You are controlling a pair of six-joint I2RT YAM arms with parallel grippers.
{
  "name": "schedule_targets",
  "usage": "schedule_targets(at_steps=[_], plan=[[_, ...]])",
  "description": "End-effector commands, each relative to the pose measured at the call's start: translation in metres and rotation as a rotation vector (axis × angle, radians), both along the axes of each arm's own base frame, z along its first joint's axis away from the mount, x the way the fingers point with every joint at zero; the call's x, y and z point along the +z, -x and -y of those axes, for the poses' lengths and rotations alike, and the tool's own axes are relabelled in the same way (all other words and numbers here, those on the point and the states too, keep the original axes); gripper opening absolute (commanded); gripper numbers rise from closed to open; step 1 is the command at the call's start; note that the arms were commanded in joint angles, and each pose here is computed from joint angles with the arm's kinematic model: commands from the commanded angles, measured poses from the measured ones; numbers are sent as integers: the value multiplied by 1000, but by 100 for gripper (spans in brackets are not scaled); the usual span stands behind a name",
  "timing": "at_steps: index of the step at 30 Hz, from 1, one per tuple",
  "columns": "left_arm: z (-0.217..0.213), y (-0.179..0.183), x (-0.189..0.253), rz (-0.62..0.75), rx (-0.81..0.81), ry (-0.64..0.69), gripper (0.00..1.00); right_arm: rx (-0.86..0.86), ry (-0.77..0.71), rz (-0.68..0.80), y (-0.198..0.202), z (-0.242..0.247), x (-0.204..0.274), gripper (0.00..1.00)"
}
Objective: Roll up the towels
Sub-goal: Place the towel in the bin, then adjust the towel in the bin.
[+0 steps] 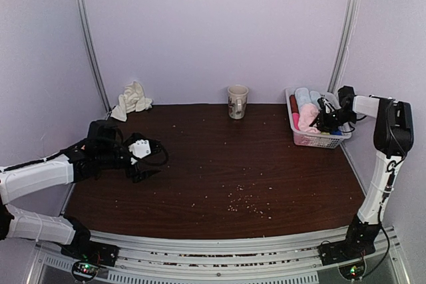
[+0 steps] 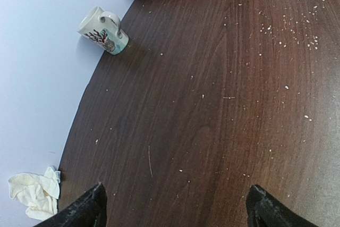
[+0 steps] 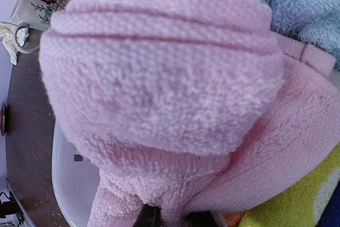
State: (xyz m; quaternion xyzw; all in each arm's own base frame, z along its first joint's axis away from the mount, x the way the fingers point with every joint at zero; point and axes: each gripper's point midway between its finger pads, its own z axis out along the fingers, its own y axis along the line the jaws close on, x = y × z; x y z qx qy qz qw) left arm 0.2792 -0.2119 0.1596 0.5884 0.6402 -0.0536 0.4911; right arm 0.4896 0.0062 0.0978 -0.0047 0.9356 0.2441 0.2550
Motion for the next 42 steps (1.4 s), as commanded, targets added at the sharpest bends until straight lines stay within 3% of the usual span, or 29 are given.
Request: schedule_targets(at_steps=[1,7,14,21,31,35,42], plan=[[2,-3,8,29,-13,24,93,-33,92,-215,40,9,-41,14],[2,-3,8,28,-10,24,92,-72,143,-138,34,18,-9,37],[2,-4,7,25,-9,21,93,-94,179,-74,33,23,19,44],[2,-4,7,26,-6,21,93,-102,165,5,27,17,47,46],[1,-6,4,30,5,11,93,-297,164,301,-14,30,132,41],[0,-7,3,31,9,6,93,-292,157,301,-32,20,125,37],[-1,-9,-2,25,15,-4,93,-275,239,211,-54,5,71,36]])
